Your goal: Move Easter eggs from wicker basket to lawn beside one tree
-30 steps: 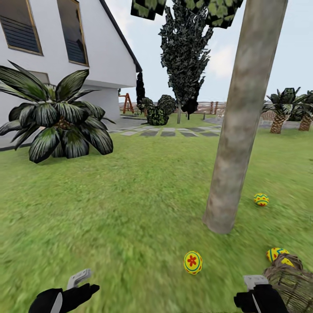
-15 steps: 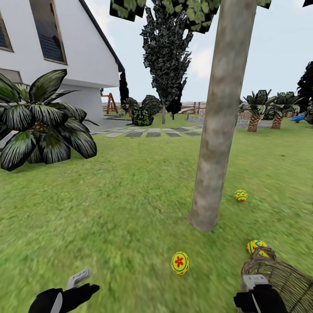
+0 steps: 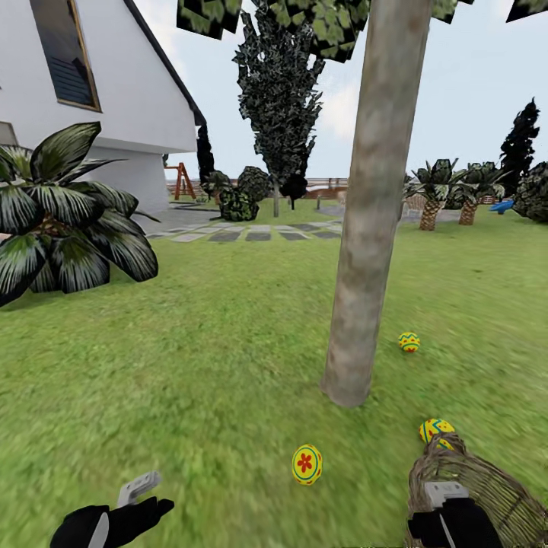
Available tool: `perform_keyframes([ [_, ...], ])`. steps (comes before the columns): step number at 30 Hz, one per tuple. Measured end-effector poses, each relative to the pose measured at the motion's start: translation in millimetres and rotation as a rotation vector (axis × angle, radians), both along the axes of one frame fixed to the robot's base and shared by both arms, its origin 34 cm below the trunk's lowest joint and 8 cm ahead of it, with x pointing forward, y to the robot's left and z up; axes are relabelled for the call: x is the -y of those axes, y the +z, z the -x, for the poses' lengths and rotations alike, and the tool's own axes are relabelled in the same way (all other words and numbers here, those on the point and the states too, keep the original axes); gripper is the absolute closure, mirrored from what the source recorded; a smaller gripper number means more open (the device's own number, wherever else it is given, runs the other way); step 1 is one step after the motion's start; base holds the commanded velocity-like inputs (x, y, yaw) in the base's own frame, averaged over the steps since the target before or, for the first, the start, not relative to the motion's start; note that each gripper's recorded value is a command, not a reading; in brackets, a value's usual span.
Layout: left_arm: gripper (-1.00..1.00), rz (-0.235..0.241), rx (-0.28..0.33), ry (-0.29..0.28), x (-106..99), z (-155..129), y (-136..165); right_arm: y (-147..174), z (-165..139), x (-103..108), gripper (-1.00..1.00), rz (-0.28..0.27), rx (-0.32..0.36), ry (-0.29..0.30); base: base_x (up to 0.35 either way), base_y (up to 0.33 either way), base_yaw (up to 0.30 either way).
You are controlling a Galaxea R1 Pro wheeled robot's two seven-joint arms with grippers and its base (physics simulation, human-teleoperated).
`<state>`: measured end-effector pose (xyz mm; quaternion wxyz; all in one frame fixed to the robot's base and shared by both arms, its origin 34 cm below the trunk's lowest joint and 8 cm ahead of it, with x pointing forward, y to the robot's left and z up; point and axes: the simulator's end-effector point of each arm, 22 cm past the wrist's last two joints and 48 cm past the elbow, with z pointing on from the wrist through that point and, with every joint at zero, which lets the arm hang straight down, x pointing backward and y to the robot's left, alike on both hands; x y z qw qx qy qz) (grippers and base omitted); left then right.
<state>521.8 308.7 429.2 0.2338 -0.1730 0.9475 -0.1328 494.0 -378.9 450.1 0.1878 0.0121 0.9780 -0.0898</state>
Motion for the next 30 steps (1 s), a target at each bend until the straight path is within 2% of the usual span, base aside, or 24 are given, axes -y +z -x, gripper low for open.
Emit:
perform_keyframes([
  [4,-1.0,0.001,-0.005,-0.001,0.2,-0.7,7.9,8.6,-2.1,-0.2,-1.0,-0.001,0.0,0.0,0.0,0.0,-0.166],
  [13,-1.0,0.0,-0.007,0.002,-0.5,-4.1,26.8,27.2,-5.3,-0.3,-1.0,-0.001,-0.001,0.0,-0.008,0.0,-0.01],
  [30,-1.0,0.001,-0.008,0.003,-0.6,-10.0,61.6,62.5,-12.0,-0.4,-1.0,-0.002,0.0,-0.001,-0.285,0.0,-0.005],
])
